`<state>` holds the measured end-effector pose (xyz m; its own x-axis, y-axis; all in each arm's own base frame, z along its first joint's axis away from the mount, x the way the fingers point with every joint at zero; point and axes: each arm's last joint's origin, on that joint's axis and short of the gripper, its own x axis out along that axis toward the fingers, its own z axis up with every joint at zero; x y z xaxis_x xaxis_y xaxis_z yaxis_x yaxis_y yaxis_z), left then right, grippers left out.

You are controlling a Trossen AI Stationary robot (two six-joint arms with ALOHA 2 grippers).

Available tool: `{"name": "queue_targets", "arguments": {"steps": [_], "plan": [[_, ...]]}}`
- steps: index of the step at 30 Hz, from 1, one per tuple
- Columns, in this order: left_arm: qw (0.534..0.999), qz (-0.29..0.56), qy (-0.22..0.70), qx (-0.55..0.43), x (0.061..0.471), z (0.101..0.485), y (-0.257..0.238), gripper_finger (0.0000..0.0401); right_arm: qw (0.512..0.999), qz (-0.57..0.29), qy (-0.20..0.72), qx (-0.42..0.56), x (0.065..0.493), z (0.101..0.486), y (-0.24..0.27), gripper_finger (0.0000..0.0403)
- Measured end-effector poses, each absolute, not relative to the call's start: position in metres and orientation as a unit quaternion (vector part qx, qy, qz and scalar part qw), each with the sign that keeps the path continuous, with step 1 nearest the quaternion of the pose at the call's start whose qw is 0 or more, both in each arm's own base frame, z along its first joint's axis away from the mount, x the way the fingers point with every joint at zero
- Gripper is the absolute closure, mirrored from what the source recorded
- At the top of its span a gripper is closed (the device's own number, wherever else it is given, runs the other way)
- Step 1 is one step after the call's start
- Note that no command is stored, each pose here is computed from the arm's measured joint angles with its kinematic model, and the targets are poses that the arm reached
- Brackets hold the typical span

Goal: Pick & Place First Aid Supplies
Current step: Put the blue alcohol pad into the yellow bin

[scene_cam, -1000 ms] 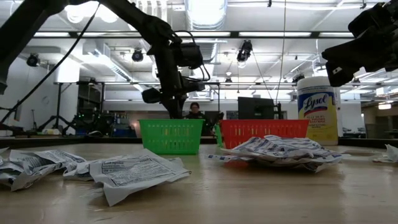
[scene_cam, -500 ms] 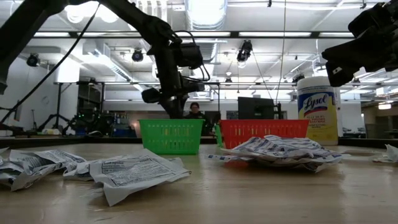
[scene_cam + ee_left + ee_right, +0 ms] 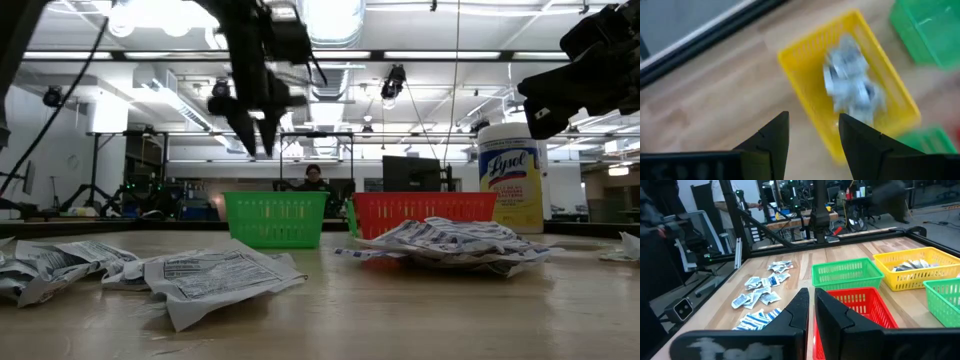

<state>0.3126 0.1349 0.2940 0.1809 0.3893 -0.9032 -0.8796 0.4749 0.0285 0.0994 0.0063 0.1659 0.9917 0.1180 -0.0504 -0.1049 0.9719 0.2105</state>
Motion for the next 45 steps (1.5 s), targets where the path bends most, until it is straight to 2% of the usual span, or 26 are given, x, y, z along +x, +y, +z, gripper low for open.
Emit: {"name": "queue_targets", "arguments": {"steps": [6,14,19,26,31,39,45], "plan": [[0.688,0.441,0.483,-0.316,0.292,0.309,0.072,0.0236,0.992,0.056,0.031,0.104,0.099,0.166,0.006,0.0374],[0.64,0.38,0.515,-0.425,0.279,0.281,-0.005,0.0236,0.992,0.056,0.031,0.104,0.099,0.166,0.006,0.0374],[0.64,0.335,0.513,-0.464,0.279,0.254,-0.04,0.0236,0.992,0.056,0.031,0.104,0.099,0.166,0.006,0.0374],[0.67,0.242,0.509,-0.484,0.281,0.227,-0.074,0.0236,0.992,0.056,0.031,0.104,0.099,0.166,0.006,0.0374],[0.7,0.196,0.541,-0.423,0.272,0.216,-0.09,0.0236,0.992,0.056,0.031,0.104,0.099,0.166,0.006,0.0374],[0.783,0.038,0.584,-0.213,0.264,0.21,-0.106,0.0236,0.992,0.056,0.031,0.104,0.099,0.166,0.006,0.0374],[0.805,-0.06,0.585,-0.079,0.262,0.208,-0.107,0.0236,0.992,0.056,0.031,0.104,0.099,0.166,0.006,0.0374]]}}
